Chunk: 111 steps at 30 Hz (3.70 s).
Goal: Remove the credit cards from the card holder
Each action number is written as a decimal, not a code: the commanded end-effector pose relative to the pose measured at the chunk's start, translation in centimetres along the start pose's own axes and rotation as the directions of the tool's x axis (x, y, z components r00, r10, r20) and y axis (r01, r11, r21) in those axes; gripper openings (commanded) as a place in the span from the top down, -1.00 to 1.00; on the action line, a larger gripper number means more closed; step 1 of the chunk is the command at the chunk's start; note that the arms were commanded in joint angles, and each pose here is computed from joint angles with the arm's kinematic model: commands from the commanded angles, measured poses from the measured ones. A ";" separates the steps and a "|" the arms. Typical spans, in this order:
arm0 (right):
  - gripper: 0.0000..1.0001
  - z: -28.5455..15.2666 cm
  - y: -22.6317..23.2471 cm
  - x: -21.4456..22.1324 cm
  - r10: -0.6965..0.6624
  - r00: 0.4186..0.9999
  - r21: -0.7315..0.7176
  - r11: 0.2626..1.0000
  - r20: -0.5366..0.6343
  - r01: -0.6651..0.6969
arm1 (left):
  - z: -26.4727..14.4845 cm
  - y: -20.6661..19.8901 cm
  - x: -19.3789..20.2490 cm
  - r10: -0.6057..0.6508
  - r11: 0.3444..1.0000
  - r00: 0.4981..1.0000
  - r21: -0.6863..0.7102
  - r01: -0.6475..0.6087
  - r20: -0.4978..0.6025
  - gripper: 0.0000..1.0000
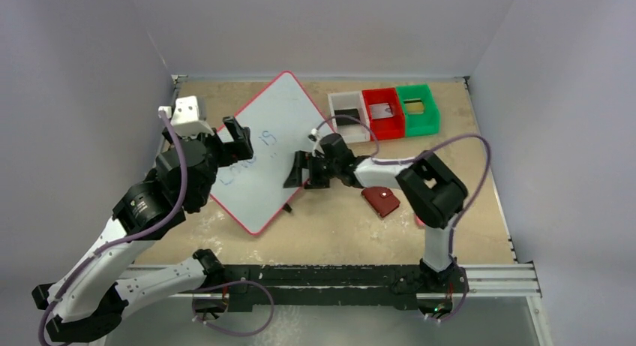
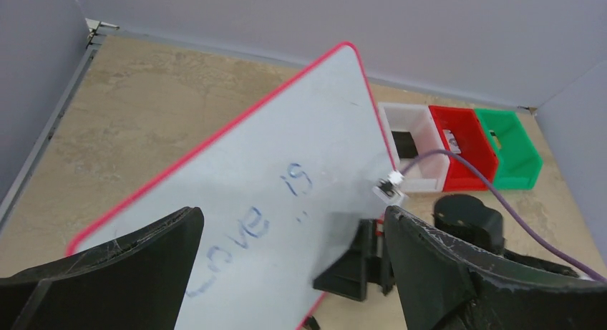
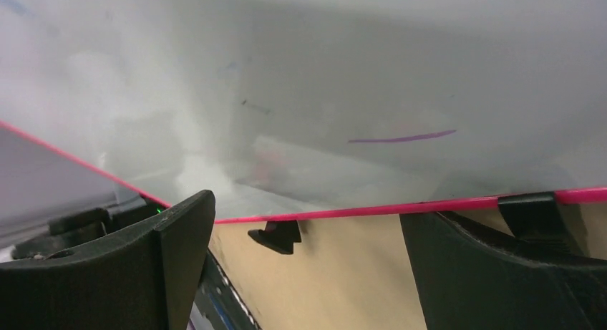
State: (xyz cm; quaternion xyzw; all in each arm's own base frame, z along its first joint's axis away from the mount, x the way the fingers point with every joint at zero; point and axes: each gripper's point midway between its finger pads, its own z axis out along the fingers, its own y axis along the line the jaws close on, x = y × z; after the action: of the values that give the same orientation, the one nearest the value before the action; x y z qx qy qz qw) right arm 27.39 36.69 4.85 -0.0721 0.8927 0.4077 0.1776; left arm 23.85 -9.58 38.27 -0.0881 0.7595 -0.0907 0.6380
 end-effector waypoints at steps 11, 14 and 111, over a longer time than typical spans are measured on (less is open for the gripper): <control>-1.00 -5.1 3.9 -6.7 -0.181 0.950 0.172 0.975 0.256 0.140 | 2.3 -4.9 5.1 0.088 0.987 0.984 0.148 -0.065 -0.157 -0.97; -1.00 -10.4 0.8 -8.0 -0.183 0.899 0.375 0.927 0.399 0.022 | 3.3 -7.1 7.3 0.104 0.975 0.973 0.214 -0.058 -0.208 -0.97; -0.76 -11.7 -19.2 -22.6 -0.299 0.912 0.727 0.686 0.279 0.003 | 12.6 7.0 15.2 -0.087 0.976 0.920 -0.216 0.003 -0.382 -0.99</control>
State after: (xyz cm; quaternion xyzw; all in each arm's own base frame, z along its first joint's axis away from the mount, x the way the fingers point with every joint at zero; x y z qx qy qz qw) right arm 50.85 14.23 5.38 -0.0129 0.9265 0.0173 0.3757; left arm 34.33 -8.43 19.41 -0.1566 0.8767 -0.0746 0.4486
